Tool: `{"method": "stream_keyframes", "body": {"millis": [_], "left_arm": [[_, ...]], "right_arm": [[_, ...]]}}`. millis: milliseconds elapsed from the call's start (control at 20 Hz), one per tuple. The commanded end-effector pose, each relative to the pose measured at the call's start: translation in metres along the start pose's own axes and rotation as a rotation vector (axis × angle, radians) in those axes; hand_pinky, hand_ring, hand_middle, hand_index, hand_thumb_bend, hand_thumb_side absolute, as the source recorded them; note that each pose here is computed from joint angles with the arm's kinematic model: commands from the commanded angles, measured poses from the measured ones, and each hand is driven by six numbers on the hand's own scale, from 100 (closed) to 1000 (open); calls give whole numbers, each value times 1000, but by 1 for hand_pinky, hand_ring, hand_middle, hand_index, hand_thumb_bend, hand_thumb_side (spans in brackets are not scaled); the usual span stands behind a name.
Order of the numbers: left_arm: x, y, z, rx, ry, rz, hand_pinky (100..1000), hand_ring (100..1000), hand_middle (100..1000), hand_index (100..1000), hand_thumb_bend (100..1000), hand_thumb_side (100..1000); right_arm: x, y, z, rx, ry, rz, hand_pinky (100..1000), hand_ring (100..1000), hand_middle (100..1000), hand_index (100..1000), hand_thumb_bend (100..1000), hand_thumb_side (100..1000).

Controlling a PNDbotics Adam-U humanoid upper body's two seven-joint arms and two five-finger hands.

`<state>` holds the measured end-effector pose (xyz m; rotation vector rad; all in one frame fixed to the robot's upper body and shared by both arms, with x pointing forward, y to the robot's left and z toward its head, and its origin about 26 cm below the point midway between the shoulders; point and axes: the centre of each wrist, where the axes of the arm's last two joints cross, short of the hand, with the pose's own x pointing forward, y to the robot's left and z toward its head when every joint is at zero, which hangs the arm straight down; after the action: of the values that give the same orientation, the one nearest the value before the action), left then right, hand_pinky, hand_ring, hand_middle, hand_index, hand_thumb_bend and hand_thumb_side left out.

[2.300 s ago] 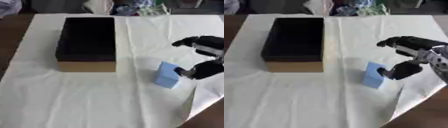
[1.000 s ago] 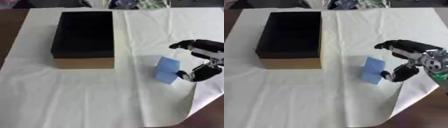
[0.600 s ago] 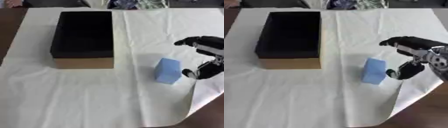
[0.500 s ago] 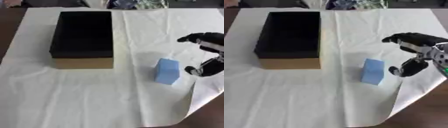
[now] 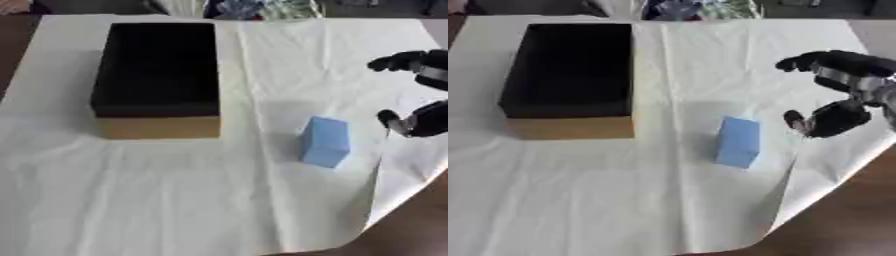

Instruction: Pick up objects on the table and place them in the box.

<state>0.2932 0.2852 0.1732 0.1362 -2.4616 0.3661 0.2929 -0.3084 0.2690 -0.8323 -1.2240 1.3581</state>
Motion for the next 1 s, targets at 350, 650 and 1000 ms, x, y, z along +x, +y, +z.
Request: {"method": "stream_keyframes", "body": {"millis": [350, 650, 1000], "left_arm": [[8, 4, -7, -16, -31, -21, 937, 679, 636, 825, 100, 439], [8, 5, -7, -19, -28, -29, 936, 679, 636, 825, 100, 436], [8, 6, -7, -20, -27, -30, 936, 679, 636, 825, 100, 430]], "right_arm": [[5, 11, -2, 18, -49, -84, 1000, 979, 928, 1000, 100, 256], [14, 18, -8, 25, -96, -92, 1000, 989, 935, 1000, 141, 290], [22, 25, -12, 54, -100, -45, 1000, 1000, 944, 1000, 248, 363]]}}
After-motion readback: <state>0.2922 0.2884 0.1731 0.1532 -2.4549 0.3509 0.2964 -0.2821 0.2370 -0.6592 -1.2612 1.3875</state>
